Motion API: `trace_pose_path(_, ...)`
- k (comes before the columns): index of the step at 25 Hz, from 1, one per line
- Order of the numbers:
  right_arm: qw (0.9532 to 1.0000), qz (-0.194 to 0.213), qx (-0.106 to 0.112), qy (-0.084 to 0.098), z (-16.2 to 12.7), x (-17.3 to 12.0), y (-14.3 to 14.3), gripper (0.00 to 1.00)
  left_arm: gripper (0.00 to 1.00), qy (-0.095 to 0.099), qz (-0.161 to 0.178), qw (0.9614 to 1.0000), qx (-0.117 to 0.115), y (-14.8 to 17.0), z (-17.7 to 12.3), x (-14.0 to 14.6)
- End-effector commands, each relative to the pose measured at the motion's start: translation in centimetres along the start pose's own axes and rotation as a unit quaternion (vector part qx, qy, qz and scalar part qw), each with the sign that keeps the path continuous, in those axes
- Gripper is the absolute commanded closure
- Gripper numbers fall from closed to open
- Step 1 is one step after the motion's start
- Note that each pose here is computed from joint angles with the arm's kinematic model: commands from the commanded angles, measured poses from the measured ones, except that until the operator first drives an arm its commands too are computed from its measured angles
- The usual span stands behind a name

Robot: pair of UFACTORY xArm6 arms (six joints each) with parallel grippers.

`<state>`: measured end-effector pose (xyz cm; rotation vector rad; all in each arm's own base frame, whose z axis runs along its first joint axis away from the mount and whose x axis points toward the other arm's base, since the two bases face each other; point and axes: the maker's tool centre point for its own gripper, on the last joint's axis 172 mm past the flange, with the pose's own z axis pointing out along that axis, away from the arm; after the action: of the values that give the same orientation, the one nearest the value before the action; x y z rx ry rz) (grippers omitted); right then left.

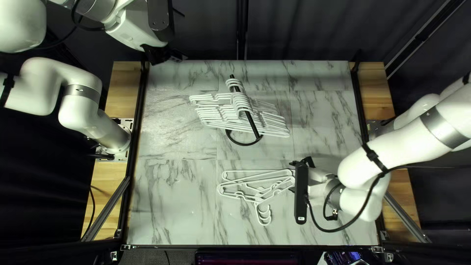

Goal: Remove hangers from rack and place onto table

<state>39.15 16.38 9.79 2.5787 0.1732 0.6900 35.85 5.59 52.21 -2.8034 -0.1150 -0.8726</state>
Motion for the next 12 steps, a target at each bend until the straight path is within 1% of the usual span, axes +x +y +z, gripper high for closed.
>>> trace_pose_path(1, 0.9996, 0.027, -0.008, 0.006, -4.3, 0.2, 4.1, 0.0, 0.0, 0.0, 0.0, 1.0, 0.0, 0.0, 0.0, 0.0)
trace_pose_path(3, 0.9988, 0.046, -0.01, 0.008, -6.7, 0.1, 7.0, 0.0, 0.0, 0.0, 0.0, 1.0, 0.0, 0.0, 0.0, 0.0)
trace_pose_path(5, 0.9979, 0.064, -0.014, 0.005, -7.9, -0.1, 8.6, 0.0, 0.0, 0.0, 0.0, 1.0, 0.0, 0.0, 0.0, 0.0)
trace_pose_path(12, 0.9979, 0.064, -0.014, 0.005, -7.9, -0.1, 8.6, 0.0, 0.0, 0.0, 0.0, 1.0, 0.0, 0.0, 0.0, 0.0)
